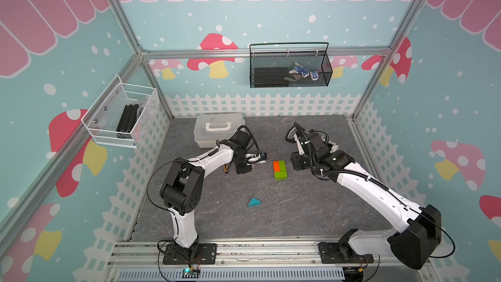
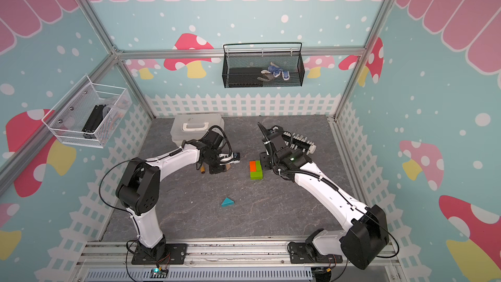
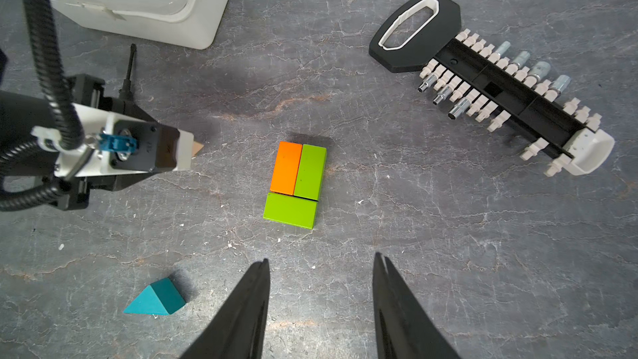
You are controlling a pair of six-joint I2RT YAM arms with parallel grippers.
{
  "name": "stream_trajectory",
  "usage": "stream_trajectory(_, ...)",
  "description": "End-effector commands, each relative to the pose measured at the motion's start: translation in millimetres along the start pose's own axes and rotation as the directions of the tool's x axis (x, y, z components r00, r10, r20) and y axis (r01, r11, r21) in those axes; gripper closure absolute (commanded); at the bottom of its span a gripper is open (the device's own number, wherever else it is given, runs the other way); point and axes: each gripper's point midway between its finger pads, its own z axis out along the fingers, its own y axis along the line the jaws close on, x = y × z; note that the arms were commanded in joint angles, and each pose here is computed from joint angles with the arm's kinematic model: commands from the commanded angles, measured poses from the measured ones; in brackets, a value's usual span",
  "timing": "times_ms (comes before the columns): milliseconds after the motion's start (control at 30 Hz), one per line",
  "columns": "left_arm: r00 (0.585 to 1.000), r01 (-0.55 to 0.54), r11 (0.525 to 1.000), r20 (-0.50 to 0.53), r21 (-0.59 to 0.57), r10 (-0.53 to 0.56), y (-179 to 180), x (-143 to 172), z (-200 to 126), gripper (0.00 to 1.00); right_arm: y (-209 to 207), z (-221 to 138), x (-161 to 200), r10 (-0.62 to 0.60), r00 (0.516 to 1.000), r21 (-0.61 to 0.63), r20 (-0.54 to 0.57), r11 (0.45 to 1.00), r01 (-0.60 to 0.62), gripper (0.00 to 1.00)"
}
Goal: Assemble a piece of candy with building blocks
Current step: Pick up the building block from the center of the board, then place the building block at the center of the board.
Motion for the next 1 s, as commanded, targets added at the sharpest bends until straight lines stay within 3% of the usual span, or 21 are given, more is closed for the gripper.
stream_trajectory(0, 0.996, -0.005, 1.0, 0.089, -0.028, 0.008, 13.0, -32.1, -28.5, 0.65, -4.8, 4.4, 10.9, 0.015, 1.0, 0.018, -0.027, 1.0, -0.015, 0.52)
stream_trajectory(167, 0.99, -0.021, 0.998, 0.136, -0.061, 0.029, 37.7, -70.3, -35.1, 0.65, -13.0, -1.8, 15.2, 0.016, 1.0, 0.048, -0.019, 0.999, -0.015, 0.52)
stream_trajectory(300, 0.992, -0.11, 0.99, 0.044, -0.086, 0.114, 48.9, -83.3, -11.5, 0.66, -21.3, -8.2, 19.7, 0.029, 1.0, 0.076, -0.007, 0.997, -0.029, 0.52)
stream_trajectory(400, 0.985, -0.173, 0.981, 0.002, -0.085, 0.174, 50.4, -92.7, 12.2, 0.73, -27.7, -14.5, 24.8, 0.039, 0.999, 0.091, 0.003, 0.995, -0.039, 0.52)
stream_trajectory(633, 0.979, -0.204, 0.976, 0.003, -0.069, 0.205, 49.6, -114.3, 49.1, 0.73, -37.7, -23.9, 41.0, 0.076, 0.997, 0.095, 0.01, 0.993, -0.077, 0.51)
stream_trajectory(967, 0.975, -0.207, 0.971, 0.058, -0.116, 0.214, 61.6, -146.4, 57.4, 0.73, -41.8, -24.9, 54.8, 0.099, 0.995, 0.097, -0.004, 0.99, -0.098, 0.51)
